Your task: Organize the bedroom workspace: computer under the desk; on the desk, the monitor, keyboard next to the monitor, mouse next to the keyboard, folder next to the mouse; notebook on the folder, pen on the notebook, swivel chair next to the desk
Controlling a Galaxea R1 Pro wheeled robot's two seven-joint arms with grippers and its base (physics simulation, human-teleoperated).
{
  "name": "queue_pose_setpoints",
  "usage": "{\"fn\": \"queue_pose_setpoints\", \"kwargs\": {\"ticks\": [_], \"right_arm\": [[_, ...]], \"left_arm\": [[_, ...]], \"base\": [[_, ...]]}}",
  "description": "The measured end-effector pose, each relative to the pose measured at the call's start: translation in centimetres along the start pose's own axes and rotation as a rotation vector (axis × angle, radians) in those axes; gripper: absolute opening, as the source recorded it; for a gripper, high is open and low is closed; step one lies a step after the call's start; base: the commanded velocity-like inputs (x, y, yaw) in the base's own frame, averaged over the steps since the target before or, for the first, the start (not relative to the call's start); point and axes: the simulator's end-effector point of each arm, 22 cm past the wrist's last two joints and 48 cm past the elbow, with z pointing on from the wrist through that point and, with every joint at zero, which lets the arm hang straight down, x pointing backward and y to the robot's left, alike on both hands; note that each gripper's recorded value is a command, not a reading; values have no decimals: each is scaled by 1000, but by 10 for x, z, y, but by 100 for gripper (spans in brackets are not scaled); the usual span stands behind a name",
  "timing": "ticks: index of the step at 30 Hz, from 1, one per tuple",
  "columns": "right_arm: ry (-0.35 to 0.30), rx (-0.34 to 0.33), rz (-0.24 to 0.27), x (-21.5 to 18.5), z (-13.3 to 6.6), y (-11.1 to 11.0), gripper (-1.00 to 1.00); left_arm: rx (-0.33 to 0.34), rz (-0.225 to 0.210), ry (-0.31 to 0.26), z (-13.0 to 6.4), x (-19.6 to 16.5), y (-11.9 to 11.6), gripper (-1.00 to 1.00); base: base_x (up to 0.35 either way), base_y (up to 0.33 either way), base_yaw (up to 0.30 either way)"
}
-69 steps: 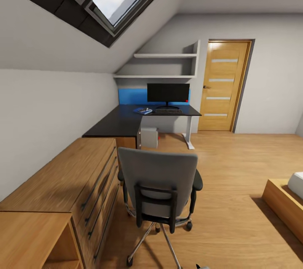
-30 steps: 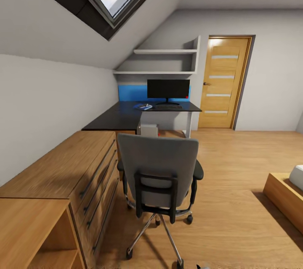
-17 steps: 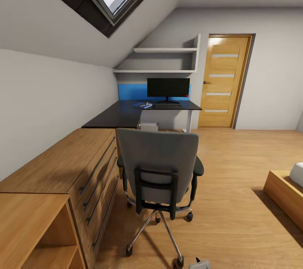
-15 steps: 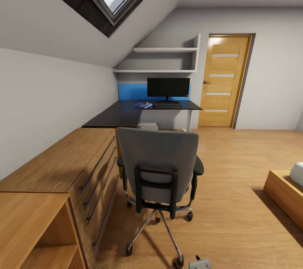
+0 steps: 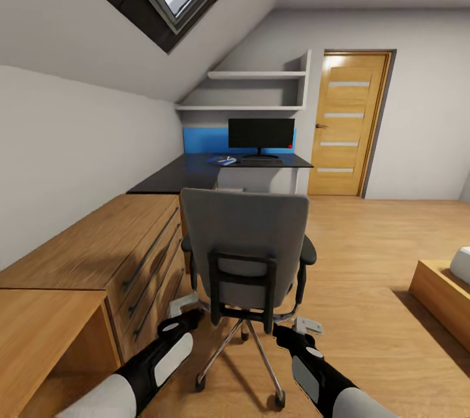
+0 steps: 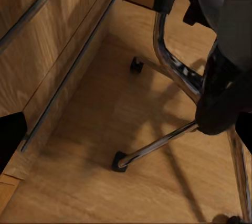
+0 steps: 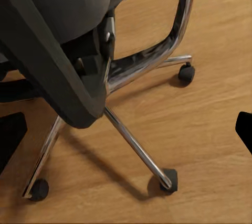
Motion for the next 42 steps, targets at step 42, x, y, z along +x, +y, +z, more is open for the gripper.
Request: {"fn": "queue_pose_setpoints", "kwargs": {"ticks": [42], "right_arm": [[-52,-179,-123,66,32,21,100]], "left_arm": [[179,50,89,49,113,-27,100]], "base": [[0,0,0]]}}
